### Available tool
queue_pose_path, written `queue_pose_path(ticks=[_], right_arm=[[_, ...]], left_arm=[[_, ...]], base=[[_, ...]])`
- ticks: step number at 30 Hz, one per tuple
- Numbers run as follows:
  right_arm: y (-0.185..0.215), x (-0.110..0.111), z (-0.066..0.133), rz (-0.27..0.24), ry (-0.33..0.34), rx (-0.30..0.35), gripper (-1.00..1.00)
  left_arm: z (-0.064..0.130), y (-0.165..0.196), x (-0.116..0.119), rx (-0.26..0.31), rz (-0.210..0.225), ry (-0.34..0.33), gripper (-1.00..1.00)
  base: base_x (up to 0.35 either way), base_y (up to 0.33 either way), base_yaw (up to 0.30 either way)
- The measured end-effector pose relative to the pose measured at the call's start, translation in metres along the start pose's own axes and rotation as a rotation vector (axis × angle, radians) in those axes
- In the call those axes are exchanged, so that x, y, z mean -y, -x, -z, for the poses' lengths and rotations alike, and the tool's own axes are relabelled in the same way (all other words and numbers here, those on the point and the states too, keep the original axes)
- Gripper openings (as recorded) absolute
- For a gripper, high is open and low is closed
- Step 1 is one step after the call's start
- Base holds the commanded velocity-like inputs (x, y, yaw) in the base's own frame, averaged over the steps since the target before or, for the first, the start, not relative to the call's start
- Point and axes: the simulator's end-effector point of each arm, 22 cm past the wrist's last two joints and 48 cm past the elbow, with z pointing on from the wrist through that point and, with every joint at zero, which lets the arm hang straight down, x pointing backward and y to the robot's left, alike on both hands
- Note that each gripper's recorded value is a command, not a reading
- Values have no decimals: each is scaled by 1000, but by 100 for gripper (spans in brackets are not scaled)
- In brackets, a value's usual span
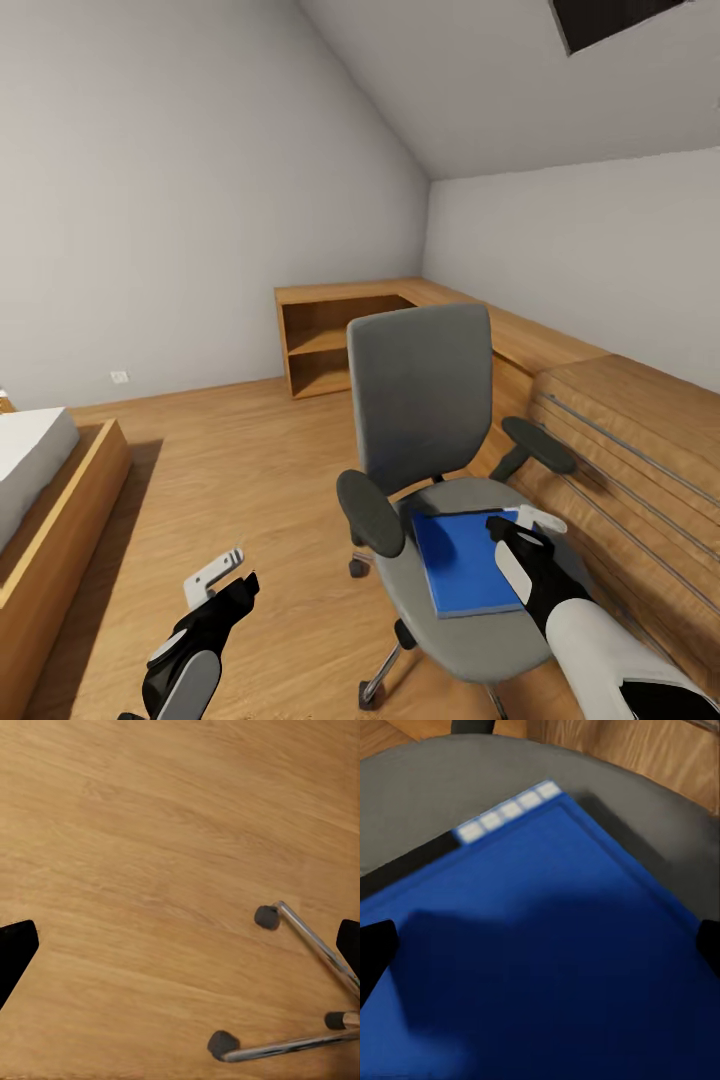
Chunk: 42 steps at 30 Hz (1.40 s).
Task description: In the bedroom, organize the workspace by keeping the computer under the desk, ensuring the monitor is on the desk, placing the keyboard on the desk next to the monitor, placing the mouse on the desk next to the keyboard, moving the folder from the swivel chair onto the desk next to the mouse, stacking the notebook on top of the folder with the pen on top of the notebook, and positioning the swivel chair next to the desk.
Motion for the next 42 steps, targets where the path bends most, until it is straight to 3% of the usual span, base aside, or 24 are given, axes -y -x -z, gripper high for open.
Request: queue_pose_path(ticks=[21, 42], right_arm=[[-3, 0, 0, 6, 0, -5, 100], [-3, -1, 0, 4, 1, -5, 100]], left_arm=[[0, 0, 0, 0, 0, -1, 100], [1, -1, 2, -3, 1, -5, 100]], base=[[-142, 0, 0], [-48, 0, 0]])
